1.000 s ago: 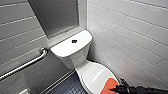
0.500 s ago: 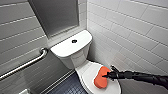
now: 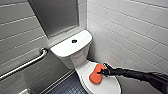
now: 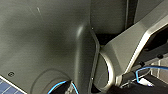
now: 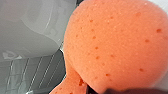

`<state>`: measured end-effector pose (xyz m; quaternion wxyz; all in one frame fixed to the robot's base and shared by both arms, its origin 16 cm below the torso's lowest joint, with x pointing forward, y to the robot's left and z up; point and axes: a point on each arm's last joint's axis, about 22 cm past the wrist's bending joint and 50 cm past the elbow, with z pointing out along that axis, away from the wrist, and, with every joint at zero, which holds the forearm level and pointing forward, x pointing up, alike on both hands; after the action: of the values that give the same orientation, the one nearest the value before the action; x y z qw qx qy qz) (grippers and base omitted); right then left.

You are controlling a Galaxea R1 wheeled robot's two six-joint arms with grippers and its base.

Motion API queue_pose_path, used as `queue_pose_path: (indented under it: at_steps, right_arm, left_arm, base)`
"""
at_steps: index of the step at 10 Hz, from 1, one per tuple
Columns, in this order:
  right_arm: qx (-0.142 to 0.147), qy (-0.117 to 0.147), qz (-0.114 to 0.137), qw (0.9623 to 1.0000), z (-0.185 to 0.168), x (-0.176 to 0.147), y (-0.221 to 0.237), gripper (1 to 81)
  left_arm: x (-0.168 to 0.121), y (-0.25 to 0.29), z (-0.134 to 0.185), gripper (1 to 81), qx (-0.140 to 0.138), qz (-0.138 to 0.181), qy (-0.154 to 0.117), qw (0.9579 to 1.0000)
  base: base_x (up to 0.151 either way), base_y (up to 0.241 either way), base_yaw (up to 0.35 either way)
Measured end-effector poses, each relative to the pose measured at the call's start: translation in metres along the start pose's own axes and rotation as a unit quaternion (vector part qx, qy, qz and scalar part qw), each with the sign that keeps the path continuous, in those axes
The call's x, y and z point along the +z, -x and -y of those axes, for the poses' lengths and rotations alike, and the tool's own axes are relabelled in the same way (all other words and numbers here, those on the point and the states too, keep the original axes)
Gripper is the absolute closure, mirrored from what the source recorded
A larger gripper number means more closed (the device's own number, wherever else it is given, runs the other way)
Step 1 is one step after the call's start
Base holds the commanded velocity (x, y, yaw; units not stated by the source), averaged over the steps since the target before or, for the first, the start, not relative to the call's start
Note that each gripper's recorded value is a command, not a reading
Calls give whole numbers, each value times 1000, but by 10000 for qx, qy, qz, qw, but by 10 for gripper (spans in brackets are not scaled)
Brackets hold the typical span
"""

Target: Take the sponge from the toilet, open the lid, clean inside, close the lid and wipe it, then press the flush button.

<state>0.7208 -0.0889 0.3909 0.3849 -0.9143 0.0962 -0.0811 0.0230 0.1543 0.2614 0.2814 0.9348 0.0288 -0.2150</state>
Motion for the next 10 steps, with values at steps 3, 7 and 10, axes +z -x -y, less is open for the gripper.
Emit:
queue_pose_path:
  at_steps: [3, 7, 10]
  right_arm:
    - [203, 95, -262, 9994, -2, 46, 8, 811]
    - [660, 352, -1024, 9919, -69, 49, 24, 811]
    - [783, 243, -1091, 9907, -88, 25, 39, 811]
  left_arm:
    - [0, 3, 0, 10, -12, 26, -3, 10000]
    - [1, 9, 0, 10, -30, 76, -2, 10000]
    - [7, 9, -14, 10, -18, 75, 94, 9999]
  base:
    - [0, 0, 0]
    - [0, 0, 0]
    - [0, 0, 0]
